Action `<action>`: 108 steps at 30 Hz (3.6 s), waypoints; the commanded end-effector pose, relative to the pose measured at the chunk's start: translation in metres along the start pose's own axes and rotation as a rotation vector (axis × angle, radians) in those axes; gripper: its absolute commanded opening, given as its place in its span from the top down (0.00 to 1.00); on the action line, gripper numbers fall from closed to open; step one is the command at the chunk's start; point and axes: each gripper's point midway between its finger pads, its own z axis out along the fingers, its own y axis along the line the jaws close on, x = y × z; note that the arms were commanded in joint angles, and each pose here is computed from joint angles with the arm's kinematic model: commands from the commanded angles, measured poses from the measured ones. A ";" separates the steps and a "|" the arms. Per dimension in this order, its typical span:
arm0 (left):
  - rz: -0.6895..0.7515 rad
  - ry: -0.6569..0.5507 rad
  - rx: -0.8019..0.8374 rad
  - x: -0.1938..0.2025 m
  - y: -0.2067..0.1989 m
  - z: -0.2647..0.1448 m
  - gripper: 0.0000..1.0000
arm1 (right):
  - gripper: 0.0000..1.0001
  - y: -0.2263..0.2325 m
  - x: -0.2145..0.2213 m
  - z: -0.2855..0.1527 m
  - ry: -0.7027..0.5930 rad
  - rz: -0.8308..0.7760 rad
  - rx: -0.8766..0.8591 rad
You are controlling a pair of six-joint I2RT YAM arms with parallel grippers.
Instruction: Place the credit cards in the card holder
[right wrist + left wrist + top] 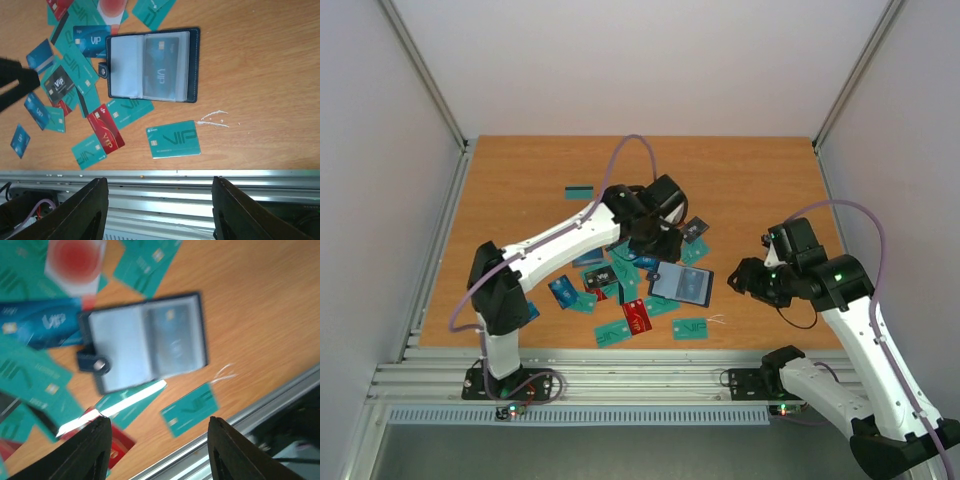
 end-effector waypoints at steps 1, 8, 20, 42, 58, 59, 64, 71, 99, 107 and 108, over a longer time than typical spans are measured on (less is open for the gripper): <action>0.094 0.022 -0.116 0.025 0.044 0.007 0.46 | 0.41 0.002 0.005 0.012 0.040 -0.004 -0.027; 0.103 0.100 -0.093 0.074 0.070 0.013 0.44 | 0.40 0.025 0.034 0.048 0.239 -0.014 -0.215; -0.018 0.233 -0.050 0.150 0.122 0.048 0.43 | 0.41 0.032 0.061 0.107 0.433 -0.024 -0.229; -0.197 0.442 -0.103 0.211 0.175 0.078 0.36 | 0.41 0.028 0.086 0.123 0.419 0.007 -0.158; -0.297 0.473 -0.015 0.241 0.150 0.078 0.38 | 0.41 0.036 0.103 0.108 0.382 0.093 -0.232; -0.305 0.470 -0.009 0.242 0.147 0.079 0.39 | 0.41 0.037 0.103 0.108 0.380 0.093 -0.237; -0.324 0.470 0.012 0.245 0.134 0.082 0.39 | 0.41 0.037 0.109 0.108 0.369 0.109 -0.234; -0.315 0.443 -0.026 0.243 0.135 0.069 0.39 | 0.41 0.036 0.130 0.125 0.352 0.169 -0.171; -0.228 0.348 0.026 0.220 0.152 0.058 0.65 | 0.41 0.127 0.199 0.215 0.210 0.189 -0.122; -0.216 0.371 0.042 0.220 0.152 0.065 0.68 | 0.40 0.119 0.202 0.231 0.199 0.247 -0.115; -0.214 0.374 0.045 0.221 0.152 0.065 0.68 | 0.41 0.120 0.202 0.234 0.198 0.253 -0.126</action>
